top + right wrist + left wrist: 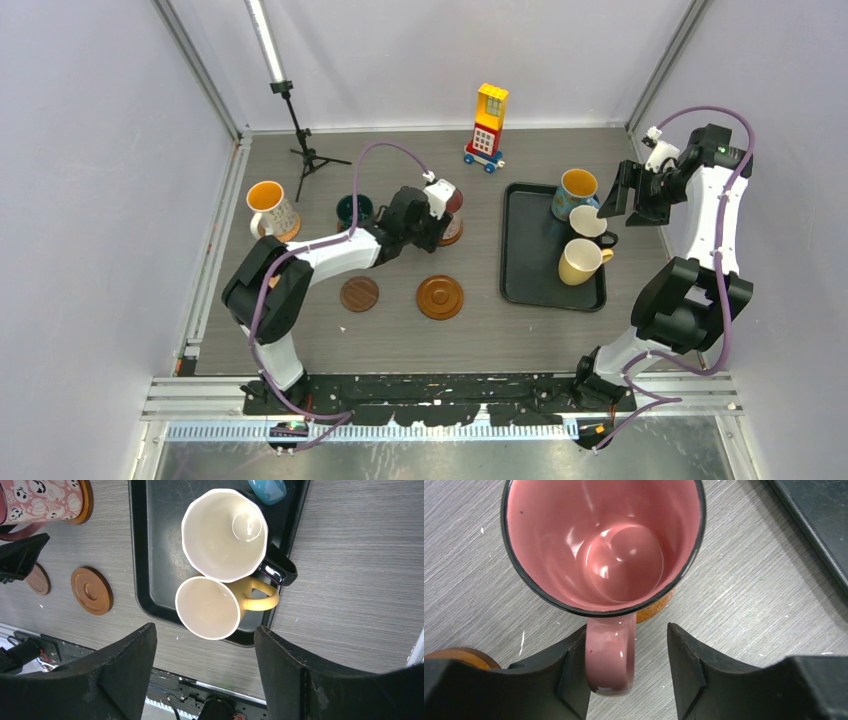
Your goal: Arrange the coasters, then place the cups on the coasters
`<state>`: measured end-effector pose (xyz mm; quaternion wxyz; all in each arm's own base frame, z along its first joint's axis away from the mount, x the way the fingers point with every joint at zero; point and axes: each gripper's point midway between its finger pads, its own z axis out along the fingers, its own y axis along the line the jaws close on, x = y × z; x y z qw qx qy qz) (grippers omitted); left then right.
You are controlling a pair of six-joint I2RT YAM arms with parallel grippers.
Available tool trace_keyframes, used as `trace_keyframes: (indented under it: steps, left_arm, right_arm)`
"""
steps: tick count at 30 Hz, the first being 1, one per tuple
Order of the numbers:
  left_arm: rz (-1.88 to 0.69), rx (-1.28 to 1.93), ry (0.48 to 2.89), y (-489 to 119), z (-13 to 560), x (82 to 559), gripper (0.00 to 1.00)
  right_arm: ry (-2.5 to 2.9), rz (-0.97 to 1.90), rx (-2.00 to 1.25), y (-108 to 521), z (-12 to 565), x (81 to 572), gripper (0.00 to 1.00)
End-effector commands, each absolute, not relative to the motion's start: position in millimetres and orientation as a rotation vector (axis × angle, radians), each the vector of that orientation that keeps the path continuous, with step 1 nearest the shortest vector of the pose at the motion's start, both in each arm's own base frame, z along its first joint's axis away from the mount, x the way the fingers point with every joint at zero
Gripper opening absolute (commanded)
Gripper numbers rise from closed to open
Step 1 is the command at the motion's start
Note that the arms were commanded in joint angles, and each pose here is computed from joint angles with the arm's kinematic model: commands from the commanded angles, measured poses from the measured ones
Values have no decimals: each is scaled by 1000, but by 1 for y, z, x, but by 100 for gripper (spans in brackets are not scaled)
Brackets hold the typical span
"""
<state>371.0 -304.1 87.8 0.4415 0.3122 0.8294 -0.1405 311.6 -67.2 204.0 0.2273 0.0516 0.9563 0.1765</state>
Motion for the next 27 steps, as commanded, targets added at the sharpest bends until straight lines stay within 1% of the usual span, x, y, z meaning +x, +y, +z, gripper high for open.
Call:
trace_keyframes:
  steps: [1, 6, 9, 11, 13, 15, 17, 22, 27]
  left_arm:
    - [-420, 741, 1997, -316, 125, 366, 55]
    - [-436, 729, 2006, -316, 136, 361, 56]
    - [-437, 726, 2009, -313, 150, 358, 59]
    - [-427, 743, 2000, -310, 163, 355, 66]
    - [-432, 787, 1994, -309, 175, 349, 81]
    - [-425, 839, 1992, -305, 184, 343, 92]
    - [-429, 888, 1990, -301, 191, 334, 98]
    - [-506, 959, 1954, -300, 204, 312, 100]
    - [-600, 966, 1966, -303, 207, 295, 100]
  right_arm:
    - [2599, 495, 139, -68, 210, 318, 76]
    - [2601, 484, 124, -70, 209, 320, 76]
    - [2617, 468, 80, -73, 209, 319, 76]
    - [2644, 456, 6, -76, 208, 315, 76]
    - [2682, 444, -118, -79, 207, 307, 76]
    - [2720, 409, -270, -86, 205, 296, 76]
    - [2740, 360, -429, -96, 201, 287, 76]
    - [2718, 340, -881, -104, 183, 263, 77]
    - [2626, 351, -1061, -104, 172, 268, 79]
